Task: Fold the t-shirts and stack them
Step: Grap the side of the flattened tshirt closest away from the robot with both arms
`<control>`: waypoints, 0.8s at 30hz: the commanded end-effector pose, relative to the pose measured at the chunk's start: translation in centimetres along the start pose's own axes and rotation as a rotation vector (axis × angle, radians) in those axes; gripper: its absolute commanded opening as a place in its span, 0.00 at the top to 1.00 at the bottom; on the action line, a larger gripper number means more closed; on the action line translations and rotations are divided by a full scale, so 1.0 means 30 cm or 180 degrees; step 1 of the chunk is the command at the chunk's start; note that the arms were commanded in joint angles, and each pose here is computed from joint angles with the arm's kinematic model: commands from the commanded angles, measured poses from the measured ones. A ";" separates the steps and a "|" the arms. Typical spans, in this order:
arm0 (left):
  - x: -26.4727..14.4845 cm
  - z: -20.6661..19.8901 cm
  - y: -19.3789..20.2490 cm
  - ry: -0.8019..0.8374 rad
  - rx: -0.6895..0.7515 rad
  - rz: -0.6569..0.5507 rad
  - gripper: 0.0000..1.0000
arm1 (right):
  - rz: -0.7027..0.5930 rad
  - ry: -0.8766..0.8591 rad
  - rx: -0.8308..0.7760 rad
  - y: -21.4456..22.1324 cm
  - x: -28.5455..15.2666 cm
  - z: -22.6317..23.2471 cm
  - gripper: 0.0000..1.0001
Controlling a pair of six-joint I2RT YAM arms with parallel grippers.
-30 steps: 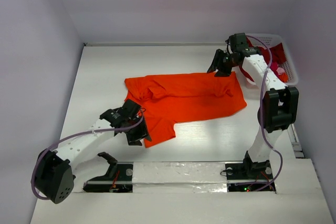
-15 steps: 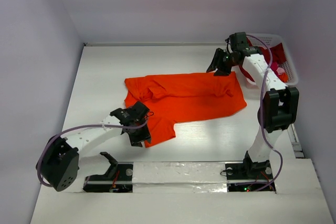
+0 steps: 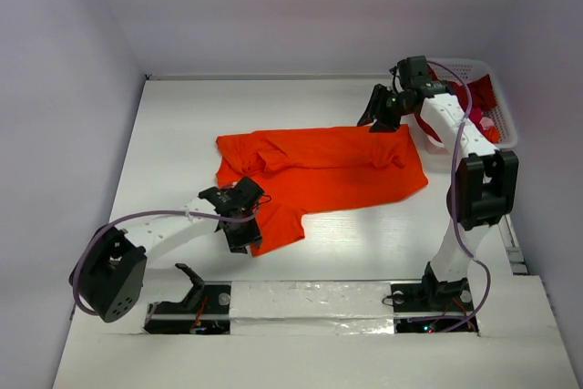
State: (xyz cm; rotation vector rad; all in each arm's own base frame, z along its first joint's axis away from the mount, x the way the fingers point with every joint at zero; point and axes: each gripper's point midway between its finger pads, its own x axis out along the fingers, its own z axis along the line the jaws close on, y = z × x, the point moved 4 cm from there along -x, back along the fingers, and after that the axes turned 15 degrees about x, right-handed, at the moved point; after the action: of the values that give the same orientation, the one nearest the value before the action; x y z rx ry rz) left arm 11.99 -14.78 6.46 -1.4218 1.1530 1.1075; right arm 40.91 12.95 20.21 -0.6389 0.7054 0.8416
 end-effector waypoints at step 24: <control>-0.016 -0.037 -0.035 -0.0030 -0.0046 -0.0090 1.00 | -0.0062 -0.0147 -0.0001 -0.038 -0.017 0.047 0.50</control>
State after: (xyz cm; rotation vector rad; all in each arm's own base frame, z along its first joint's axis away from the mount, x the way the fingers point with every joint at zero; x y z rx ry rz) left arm 12.22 -15.36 5.63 -1.4036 1.1517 1.1268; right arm 41.18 13.22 20.25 -0.6219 0.7009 0.8520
